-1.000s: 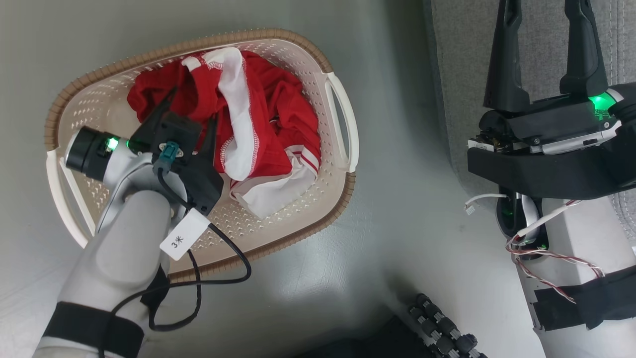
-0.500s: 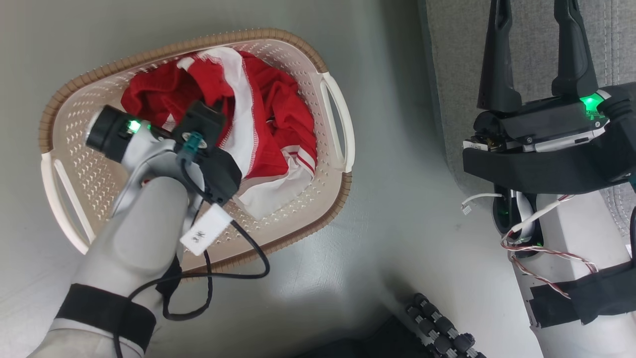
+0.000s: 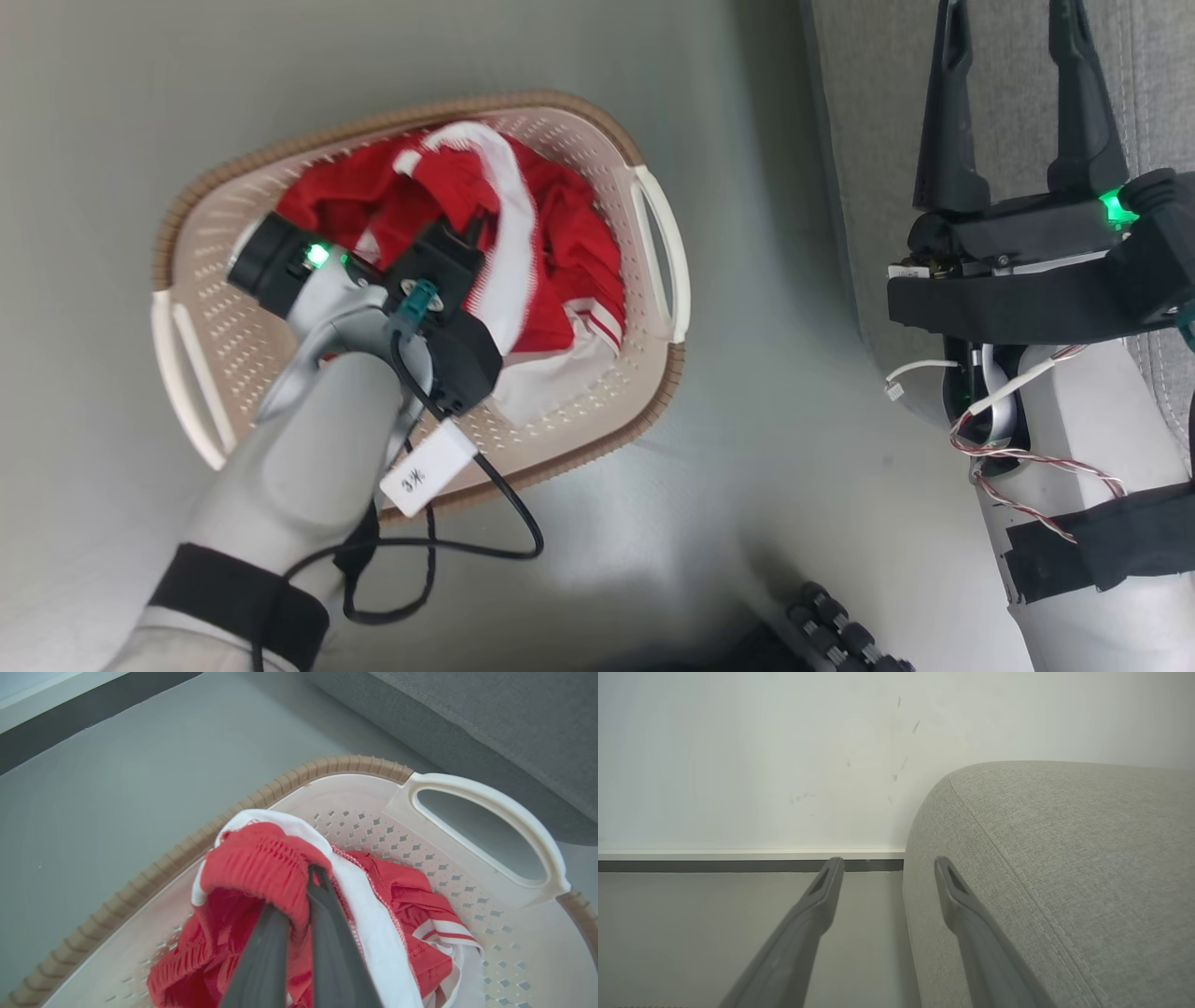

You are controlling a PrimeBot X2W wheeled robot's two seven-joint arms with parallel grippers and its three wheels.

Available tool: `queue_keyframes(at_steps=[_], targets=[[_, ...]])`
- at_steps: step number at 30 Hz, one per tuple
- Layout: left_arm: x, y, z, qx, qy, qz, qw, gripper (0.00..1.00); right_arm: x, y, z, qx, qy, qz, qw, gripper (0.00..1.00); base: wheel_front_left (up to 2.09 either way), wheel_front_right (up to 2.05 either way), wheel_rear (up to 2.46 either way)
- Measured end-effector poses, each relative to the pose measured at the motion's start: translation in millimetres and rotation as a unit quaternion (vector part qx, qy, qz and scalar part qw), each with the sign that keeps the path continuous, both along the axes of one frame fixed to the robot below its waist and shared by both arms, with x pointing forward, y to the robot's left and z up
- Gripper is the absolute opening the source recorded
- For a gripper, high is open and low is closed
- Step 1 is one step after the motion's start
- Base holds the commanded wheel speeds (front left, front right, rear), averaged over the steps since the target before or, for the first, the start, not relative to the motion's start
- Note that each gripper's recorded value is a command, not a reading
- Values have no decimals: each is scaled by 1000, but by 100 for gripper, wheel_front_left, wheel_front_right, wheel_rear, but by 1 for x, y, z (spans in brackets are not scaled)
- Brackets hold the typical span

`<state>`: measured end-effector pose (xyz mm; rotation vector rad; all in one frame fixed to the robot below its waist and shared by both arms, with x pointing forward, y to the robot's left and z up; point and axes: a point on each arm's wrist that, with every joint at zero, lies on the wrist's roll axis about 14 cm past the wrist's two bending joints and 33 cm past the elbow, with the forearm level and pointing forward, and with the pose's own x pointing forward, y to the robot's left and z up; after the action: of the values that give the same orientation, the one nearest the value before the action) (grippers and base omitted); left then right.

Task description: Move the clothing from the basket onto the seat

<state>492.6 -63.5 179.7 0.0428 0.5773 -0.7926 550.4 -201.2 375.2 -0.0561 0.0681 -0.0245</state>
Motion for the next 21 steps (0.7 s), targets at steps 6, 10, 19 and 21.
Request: queue_keyframes(at_steps=[6,10,19,21], targets=[[-2,6,25,-10,-12,10,1000,0,-2,4,7,1,2,12,1000,100,0,0,0],[2,11,49,-25,-25,25,999,0,-4,3,15,-4,-1,17,1000,100,0,0,0],[20,21,125,-69,-86,63,992,0,-21,12,34,2,0,28,1000,100,0,0,0],[22,23,143,-80,-101,67,989,0,-24,17,39,5,-2,36,999,100,0,0,0]])
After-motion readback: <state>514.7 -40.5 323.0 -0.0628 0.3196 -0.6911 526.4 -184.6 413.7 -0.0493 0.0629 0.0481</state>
